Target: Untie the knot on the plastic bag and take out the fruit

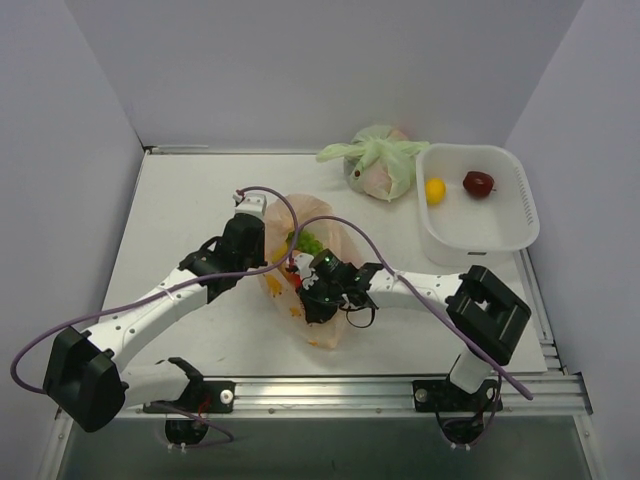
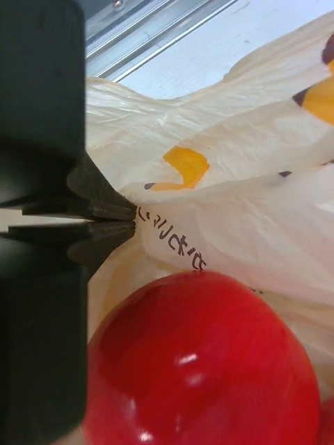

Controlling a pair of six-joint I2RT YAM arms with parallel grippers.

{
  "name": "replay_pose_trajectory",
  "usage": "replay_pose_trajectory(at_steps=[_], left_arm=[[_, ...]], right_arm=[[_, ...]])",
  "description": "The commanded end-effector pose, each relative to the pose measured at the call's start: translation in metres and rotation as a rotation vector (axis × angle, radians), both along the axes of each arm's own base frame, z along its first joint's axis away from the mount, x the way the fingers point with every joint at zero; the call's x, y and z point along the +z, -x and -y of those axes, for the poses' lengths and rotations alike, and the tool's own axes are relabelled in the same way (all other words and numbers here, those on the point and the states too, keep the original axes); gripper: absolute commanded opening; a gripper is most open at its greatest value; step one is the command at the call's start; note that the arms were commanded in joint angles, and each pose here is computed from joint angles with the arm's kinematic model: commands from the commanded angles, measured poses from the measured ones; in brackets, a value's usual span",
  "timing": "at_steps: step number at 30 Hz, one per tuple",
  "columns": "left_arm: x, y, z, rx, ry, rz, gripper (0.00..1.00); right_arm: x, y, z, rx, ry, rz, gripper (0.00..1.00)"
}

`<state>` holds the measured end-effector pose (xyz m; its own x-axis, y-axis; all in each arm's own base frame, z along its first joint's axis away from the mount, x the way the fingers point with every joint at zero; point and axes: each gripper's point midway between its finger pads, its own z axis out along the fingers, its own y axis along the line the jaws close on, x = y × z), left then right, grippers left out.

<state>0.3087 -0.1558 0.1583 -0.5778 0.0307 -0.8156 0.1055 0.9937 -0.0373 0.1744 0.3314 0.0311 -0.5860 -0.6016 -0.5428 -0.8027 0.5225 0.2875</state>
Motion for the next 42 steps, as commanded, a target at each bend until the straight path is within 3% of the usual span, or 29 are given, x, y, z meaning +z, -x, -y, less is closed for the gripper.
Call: replay_pose_trajectory(at_steps=[1,2,5,13,26,34,37,41,42], left_arm=[[0.013,-0.008,0.001,0.014,0.024,0.032,0.0],[0.012,-0.008,0.0,0.012,0.018,0.032,0.0],[0.014,-0.008,0.001,0.008,0.018,0.037,0.0],[0.012,-0.009,0.002,-0.001,0.019,0.023,0.0],[0.018,-0.011,-0.005,0.01,0.023,0.032,0.0],[0.02,-0.015,-0.011,0.025,0.053,0.029,0.0],[0.017,-0.015,-0.009,0.021,0.062,0.019,0.0],[0.017,-0.015,-0.01,0.023,0.059,0.016,0.0],[0.017,-0.016,-0.01,0.023,0.06,0.017,0.0]], right_arm=[[0.024,-0.012,-0.006,-0.034,-0.041,0.052,0.12],[0.038,-0.015,-0.007,-0.039,-0.062,0.076,0.29],[0.067,-0.022,-0.001,-0.075,-0.079,0.137,0.53],[0.121,-0.062,0.013,-0.272,-0.079,0.321,0.67],[0.057,-0.093,0.002,-0.444,0.056,0.243,0.89],[0.023,-0.088,-0.001,-0.463,0.072,0.189,0.88],[0.022,-0.086,0.0,-0.446,0.077,0.19,0.72],[0.049,-0.087,0.0,-0.429,0.021,0.231,0.32],[0.056,-0.087,0.0,-0.421,0.009,0.243,0.28]])
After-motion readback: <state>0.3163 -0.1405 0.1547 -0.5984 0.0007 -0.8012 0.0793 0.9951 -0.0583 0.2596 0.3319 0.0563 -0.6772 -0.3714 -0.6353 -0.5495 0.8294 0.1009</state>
